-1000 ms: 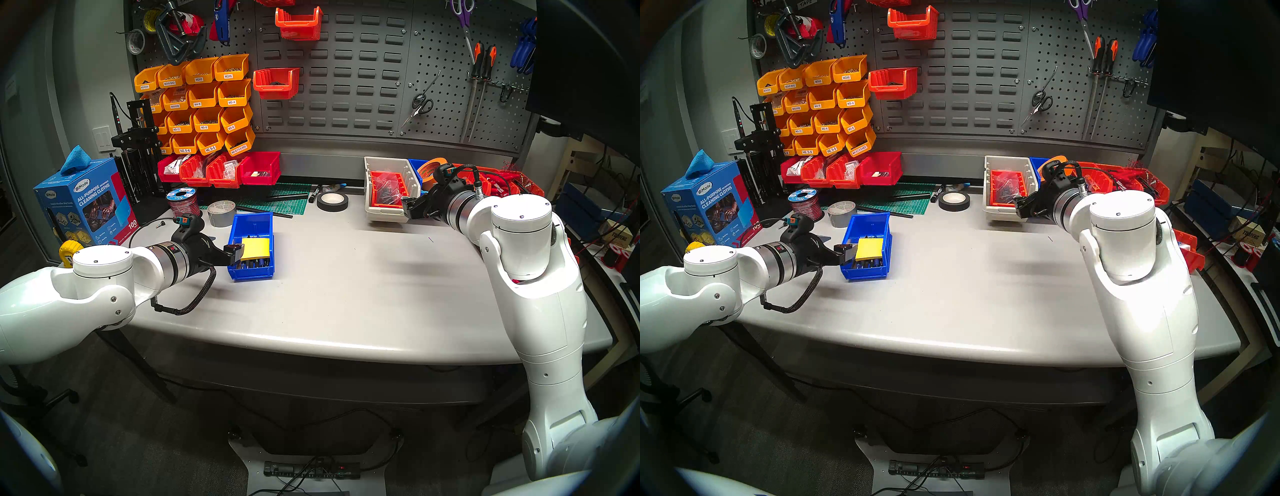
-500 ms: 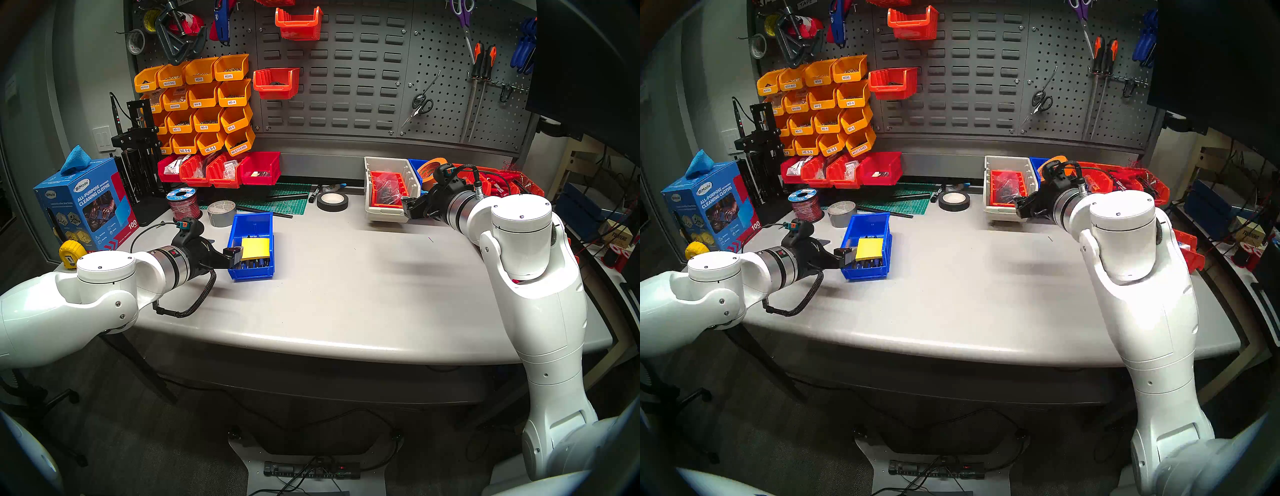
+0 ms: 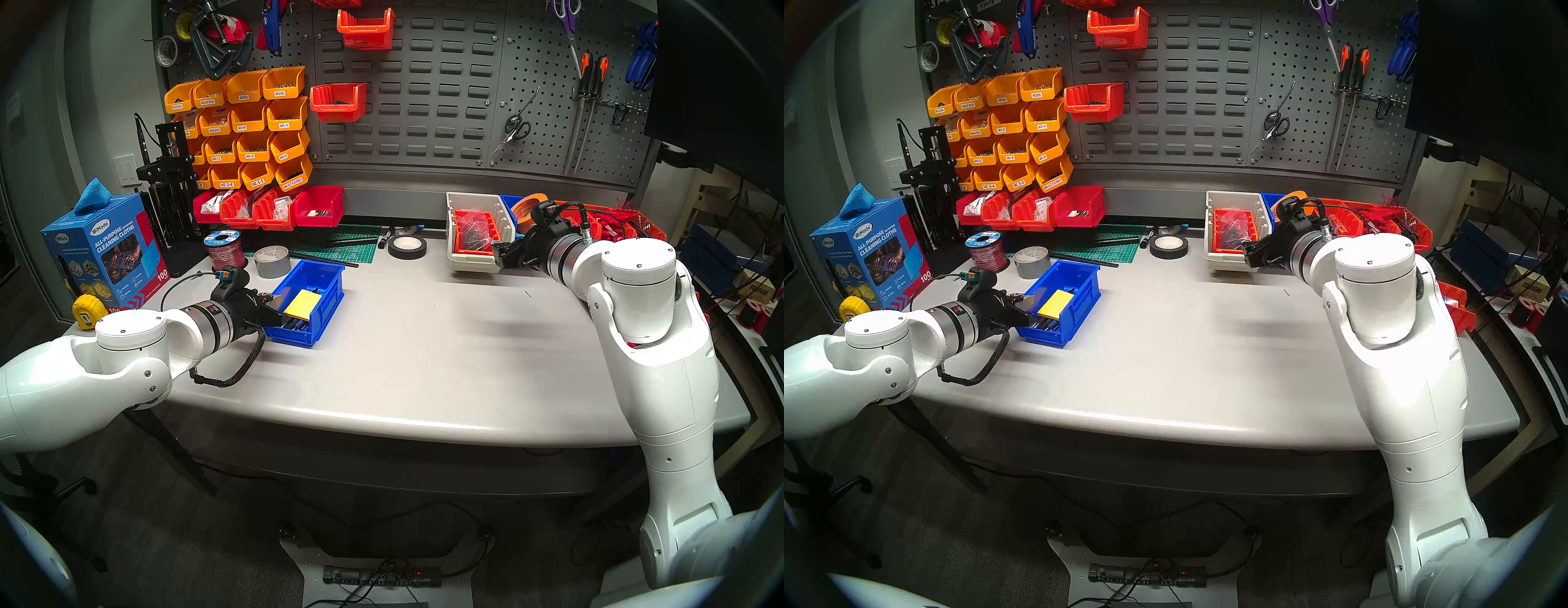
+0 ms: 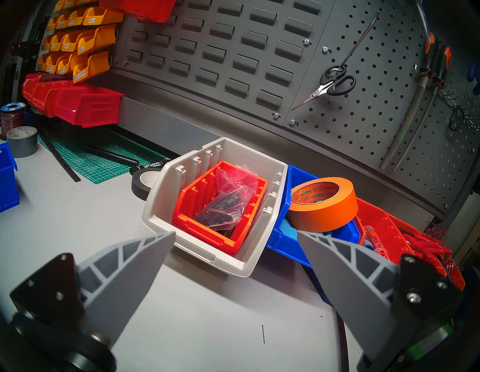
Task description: Hang all the unorganized tool boxes onto the wall
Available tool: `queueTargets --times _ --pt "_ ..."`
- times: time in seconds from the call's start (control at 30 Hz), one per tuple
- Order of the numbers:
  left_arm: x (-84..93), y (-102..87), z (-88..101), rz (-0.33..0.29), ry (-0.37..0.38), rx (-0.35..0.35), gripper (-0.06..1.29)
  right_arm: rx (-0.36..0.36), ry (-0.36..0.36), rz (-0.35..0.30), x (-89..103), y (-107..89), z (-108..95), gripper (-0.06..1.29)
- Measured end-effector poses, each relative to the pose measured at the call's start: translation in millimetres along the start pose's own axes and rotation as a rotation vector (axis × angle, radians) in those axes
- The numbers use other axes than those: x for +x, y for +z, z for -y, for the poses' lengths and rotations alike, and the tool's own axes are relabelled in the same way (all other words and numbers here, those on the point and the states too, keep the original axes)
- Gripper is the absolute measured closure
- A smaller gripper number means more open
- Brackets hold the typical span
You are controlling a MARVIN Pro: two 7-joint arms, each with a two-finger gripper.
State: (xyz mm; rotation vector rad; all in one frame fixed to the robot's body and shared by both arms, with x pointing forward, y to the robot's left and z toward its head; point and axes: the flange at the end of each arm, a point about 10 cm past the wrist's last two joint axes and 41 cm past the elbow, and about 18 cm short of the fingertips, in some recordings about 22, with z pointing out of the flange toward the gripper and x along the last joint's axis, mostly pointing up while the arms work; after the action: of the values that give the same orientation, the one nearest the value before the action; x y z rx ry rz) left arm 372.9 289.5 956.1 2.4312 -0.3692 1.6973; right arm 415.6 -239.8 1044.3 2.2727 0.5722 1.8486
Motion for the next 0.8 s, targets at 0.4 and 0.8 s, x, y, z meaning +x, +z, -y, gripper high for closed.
queueTargets --times 0.4,0.8 --pt "2.1 1.4 4.1 -0.007 0.021 -0.015 1.24 0.000 0.000 0.000 0.0 0.0 0 0.01" --pt "20.5 11.7 -2.0 -0.002 0.079 -0.062 1.25 0.000 0.000 0.000 0.0 0.0 0 0.01"
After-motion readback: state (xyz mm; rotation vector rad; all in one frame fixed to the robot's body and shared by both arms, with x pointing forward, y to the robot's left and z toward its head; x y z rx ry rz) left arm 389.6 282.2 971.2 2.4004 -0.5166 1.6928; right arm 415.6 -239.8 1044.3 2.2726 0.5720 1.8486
